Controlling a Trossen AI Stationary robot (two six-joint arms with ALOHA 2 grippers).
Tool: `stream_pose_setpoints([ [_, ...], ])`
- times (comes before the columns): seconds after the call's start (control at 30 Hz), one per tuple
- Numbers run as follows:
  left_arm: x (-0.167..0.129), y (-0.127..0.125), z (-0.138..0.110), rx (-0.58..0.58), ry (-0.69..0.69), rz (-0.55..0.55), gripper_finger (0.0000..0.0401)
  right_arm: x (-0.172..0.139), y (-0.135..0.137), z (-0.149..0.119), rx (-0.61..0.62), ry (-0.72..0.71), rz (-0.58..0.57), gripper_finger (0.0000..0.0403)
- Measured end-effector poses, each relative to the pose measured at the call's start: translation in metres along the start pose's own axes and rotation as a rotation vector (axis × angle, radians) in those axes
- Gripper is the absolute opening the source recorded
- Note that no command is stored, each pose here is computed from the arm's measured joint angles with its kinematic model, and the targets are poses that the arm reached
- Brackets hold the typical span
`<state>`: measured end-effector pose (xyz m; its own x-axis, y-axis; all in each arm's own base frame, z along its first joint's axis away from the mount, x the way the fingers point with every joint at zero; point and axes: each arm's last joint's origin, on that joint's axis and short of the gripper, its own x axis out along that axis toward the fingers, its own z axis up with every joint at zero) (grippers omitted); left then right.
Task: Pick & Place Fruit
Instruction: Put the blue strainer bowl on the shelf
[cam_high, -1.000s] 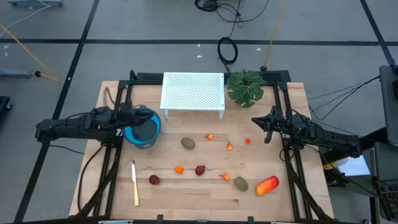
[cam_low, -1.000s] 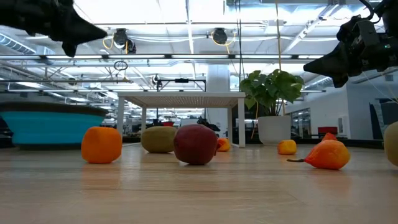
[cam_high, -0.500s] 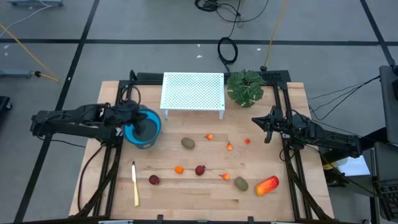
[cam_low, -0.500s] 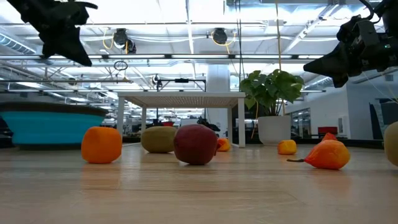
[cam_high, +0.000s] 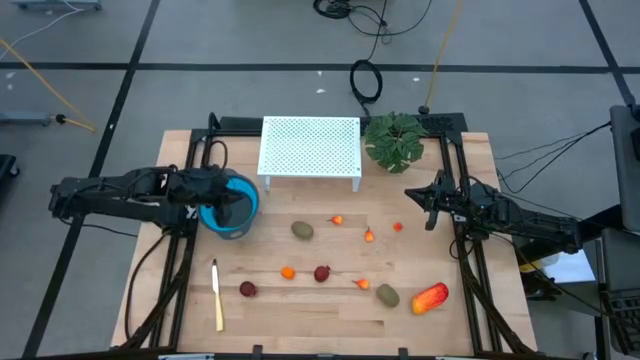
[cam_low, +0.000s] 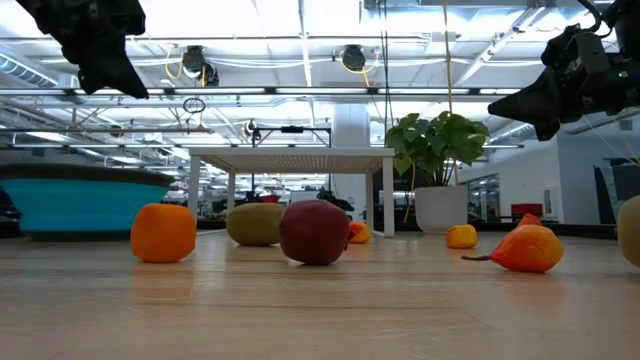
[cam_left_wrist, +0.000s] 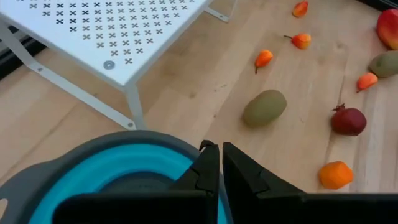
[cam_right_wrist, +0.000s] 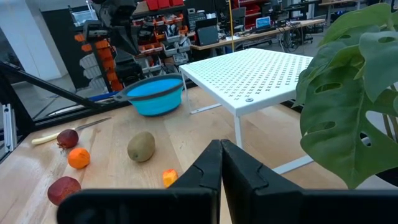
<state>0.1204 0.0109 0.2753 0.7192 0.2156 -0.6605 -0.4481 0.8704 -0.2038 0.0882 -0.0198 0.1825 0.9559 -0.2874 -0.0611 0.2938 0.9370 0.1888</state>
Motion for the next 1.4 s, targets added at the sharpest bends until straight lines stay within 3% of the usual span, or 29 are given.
stream_pose_setpoints([
  [0.67,0.000,0.003,-0.006,-0.135,0.055,0.042,0.0019,0.000,0.000,0.000,-0.004,0.000,0.000,0.0004],
  [1.07,0.003,0.024,-0.023,-0.463,0.224,0.365,0.0019,0.000,0.000,0.000,-0.034,0.000,0.000,0.0004],
  [1.27,0.009,0.033,-0.022,-0.504,0.268,0.456,0.0019,0.000,0.000,0.000,-0.034,0.000,0.000,0.0004],
  [1.4,0.014,0.039,-0.020,-0.468,0.313,0.504,0.0019,0.000,0.000,0.000,-0.034,0.000,0.000,0.0004],
])
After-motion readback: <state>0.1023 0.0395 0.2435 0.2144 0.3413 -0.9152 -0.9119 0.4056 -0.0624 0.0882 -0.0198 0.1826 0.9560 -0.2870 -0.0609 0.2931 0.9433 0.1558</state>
